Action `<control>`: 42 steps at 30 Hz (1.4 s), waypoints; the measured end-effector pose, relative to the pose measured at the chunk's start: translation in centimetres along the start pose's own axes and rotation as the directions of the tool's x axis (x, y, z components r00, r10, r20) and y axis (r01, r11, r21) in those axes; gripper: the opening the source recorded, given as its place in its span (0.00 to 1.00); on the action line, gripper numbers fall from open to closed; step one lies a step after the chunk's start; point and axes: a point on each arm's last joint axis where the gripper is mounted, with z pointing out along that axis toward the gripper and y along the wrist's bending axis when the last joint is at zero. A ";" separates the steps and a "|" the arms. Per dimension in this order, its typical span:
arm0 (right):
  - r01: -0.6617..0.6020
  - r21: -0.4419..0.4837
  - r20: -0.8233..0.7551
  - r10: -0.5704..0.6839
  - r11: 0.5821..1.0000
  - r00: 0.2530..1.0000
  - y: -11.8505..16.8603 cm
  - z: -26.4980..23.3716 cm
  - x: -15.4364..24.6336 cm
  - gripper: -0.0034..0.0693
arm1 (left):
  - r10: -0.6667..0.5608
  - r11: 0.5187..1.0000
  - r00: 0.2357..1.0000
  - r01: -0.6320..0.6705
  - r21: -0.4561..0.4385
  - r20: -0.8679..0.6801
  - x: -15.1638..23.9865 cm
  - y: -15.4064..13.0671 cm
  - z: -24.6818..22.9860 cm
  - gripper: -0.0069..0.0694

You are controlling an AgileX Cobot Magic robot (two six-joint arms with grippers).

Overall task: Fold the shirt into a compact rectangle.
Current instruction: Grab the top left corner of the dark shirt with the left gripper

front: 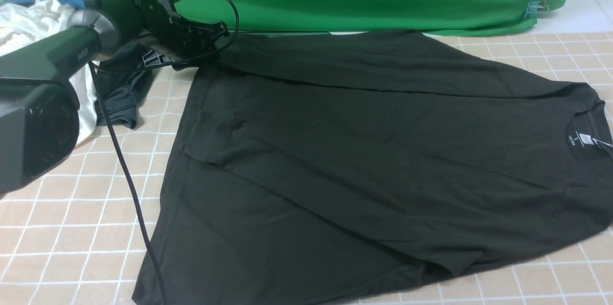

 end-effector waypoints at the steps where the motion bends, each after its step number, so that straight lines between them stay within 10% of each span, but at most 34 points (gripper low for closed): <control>1: 0.000 0.000 -0.003 0.000 1.000 1.000 0.0 0.0 0.0 0.17 | 0.001 1.000 1.000 -0.001 -0.001 -0.001 0.0 0.0 0.0 0.29; 10: 0.000 0.000 -0.022 0.000 1.000 1.000 0.0 0.0 0.2 0.17 | 0.064 0.998 0.998 -0.063 -0.023 0.021 -0.5 -0.5 -0.7 0.24; 24: 0.000 0.000 -0.022 0.000 1.000 1.000 0.0 0.0 0.2 0.17 | 0.036 0.999 0.999 -0.036 -0.008 0.036 -0.5 -0.5 -0.5 0.62; 32: 0.000 0.000 -0.022 0.000 1.000 1.000 0.0 0.0 0.2 0.17 | 0.030 1.000 0.999 -0.030 -0.003 0.013 -0.1 -0.4 -0.1 0.19; 42: 0.000 0.000 -0.024 0.000 1.000 1.000 0.0 0.0 0.2 0.17 | 0.095 0.995 0.995 -0.095 0.012 0.000 -1.1 -1.1 -0.9 0.14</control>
